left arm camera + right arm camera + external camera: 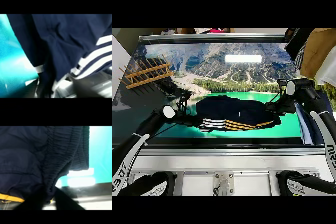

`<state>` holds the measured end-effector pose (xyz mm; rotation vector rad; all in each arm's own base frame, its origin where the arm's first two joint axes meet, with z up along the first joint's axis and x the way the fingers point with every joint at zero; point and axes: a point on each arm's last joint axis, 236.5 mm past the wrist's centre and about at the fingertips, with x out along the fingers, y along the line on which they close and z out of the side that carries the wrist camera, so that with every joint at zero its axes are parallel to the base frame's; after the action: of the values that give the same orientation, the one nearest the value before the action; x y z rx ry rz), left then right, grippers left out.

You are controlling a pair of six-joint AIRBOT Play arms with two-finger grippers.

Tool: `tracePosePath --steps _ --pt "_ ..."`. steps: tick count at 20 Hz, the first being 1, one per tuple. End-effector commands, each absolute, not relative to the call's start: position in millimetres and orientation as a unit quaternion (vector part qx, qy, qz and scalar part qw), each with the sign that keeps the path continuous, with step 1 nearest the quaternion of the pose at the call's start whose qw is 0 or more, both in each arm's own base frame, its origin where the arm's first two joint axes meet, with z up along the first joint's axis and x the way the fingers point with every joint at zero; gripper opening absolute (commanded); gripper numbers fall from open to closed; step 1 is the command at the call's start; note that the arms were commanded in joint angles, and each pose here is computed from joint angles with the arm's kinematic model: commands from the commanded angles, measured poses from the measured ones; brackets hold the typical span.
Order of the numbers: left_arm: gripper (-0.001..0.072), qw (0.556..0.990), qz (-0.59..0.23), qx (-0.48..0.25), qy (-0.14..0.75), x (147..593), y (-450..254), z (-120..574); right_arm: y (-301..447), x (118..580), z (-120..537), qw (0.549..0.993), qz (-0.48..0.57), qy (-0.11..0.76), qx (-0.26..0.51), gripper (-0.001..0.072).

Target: Fold the clothes and pants, and hang the long-sleeved shirts on hangers.

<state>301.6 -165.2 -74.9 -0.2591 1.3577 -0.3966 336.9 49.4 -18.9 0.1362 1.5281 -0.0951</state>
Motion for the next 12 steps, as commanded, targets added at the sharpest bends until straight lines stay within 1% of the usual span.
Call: tracePosePath --steps 1,5,6,8,9,11,12 --pt "0.0659 0.745 -0.18 -0.141 0.627 301.1 -161.6 -65.9 52.3 343.1 -10.9 0.731 -0.023 0.68 0.063 0.072" --pt "0.066 0.805 -0.176 -0.166 0.541 332.8 -136.0 18.5 18.0 359.1 45.1 0.773 -0.016 0.631 0.066 0.072" --pt "0.066 0.818 -0.177 -0.168 0.522 335.4 -131.4 36.1 4.0 358.1 52.7 0.778 -0.021 0.623 0.076 0.072" --pt "0.0659 0.837 -0.178 -0.171 0.488 336.4 -127.9 63.6 -14.9 350.1 52.4 0.768 -0.009 0.63 0.114 0.072" --pt "0.0593 0.841 -0.178 -0.175 0.48 333.5 -128.8 72.4 -18.1 348.3 47.5 0.762 0.006 0.63 0.148 0.072" --pt "0.0104 0.846 -0.191 -0.171 0.467 327.8 -137.1 84.4 -25.0 354.5 31.8 0.76 0.028 0.613 0.217 0.072" --pt "0.0004 0.849 -0.201 -0.165 0.46 325.9 -144.4 88.8 -30.0 355.9 18.3 0.757 0.035 0.61 0.232 0.072"
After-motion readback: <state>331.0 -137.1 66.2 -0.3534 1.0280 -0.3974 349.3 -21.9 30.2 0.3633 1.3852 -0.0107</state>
